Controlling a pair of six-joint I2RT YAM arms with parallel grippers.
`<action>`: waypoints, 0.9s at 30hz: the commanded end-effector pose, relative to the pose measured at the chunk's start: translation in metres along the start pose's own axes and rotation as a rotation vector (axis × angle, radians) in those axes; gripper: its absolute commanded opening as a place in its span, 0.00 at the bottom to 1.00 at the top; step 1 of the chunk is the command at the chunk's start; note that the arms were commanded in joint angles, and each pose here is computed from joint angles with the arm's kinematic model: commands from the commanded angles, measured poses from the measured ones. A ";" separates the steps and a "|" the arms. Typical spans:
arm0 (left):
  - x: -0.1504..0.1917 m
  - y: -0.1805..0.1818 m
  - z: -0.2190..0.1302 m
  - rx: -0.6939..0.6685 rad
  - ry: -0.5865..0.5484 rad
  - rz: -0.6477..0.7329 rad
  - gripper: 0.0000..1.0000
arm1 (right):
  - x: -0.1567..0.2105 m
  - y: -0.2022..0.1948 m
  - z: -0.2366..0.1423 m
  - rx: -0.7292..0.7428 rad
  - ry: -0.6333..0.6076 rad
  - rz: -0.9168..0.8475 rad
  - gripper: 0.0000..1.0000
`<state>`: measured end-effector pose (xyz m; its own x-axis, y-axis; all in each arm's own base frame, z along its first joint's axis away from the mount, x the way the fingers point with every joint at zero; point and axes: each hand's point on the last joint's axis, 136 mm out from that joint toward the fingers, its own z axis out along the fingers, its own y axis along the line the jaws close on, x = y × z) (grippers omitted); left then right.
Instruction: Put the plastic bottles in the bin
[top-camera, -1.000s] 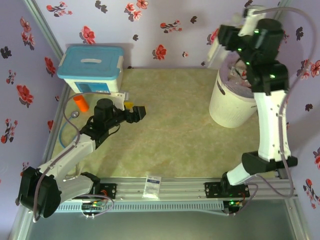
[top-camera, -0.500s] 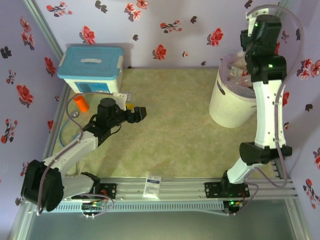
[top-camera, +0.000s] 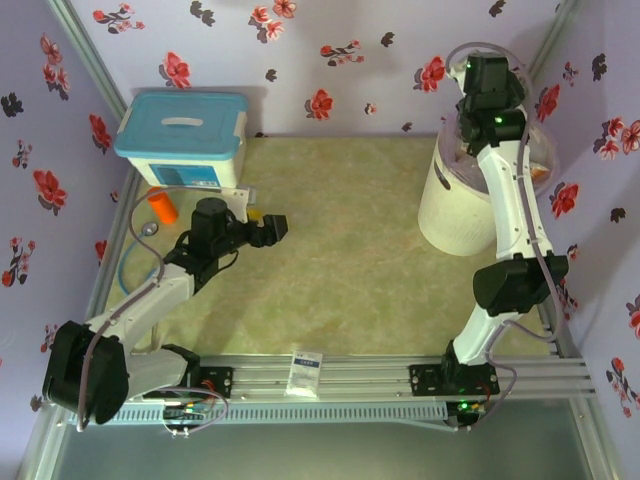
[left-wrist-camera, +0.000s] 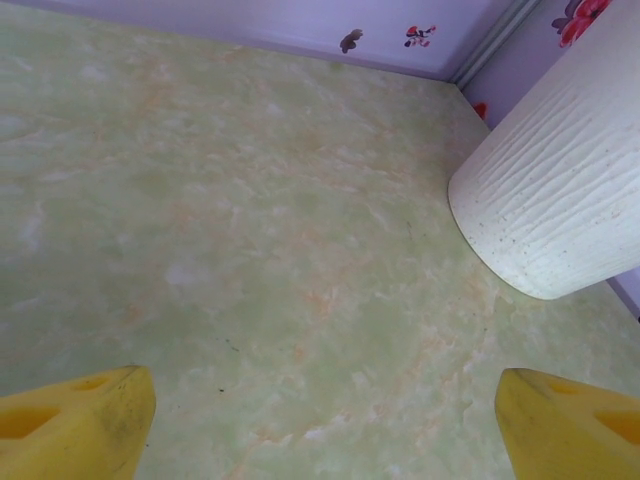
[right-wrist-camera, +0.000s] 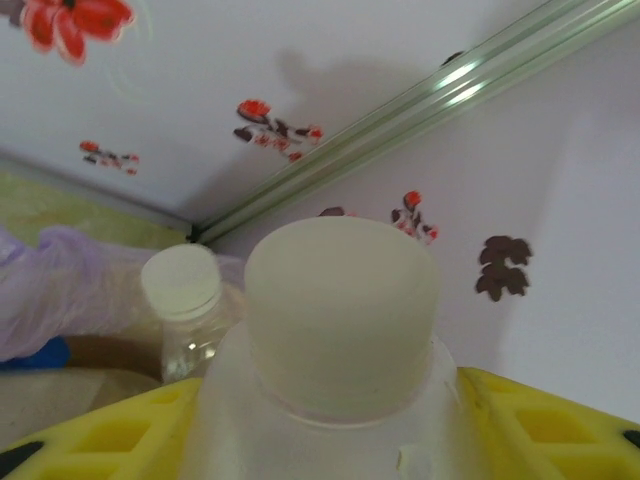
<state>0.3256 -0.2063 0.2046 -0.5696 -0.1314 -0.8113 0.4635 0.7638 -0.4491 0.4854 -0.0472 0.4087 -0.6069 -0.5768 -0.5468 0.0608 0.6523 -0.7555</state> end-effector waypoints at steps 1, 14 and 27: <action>-0.006 0.000 -0.006 0.002 -0.030 0.018 0.88 | 0.004 -0.025 -0.007 0.065 -0.019 0.052 0.26; -0.007 0.004 -0.011 -0.013 -0.032 0.016 0.88 | 0.015 -0.043 -0.010 0.092 0.018 0.106 0.46; -0.006 0.005 -0.007 -0.001 -0.030 -0.002 0.88 | -0.031 -0.057 -0.029 0.048 -0.233 0.202 0.38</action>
<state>0.3256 -0.1985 0.2082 -0.5584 -0.1459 -0.8166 0.4542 0.7699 -0.4482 0.4787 -0.0624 0.4473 -0.5198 -0.5564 -0.6483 0.1641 0.6797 -0.7149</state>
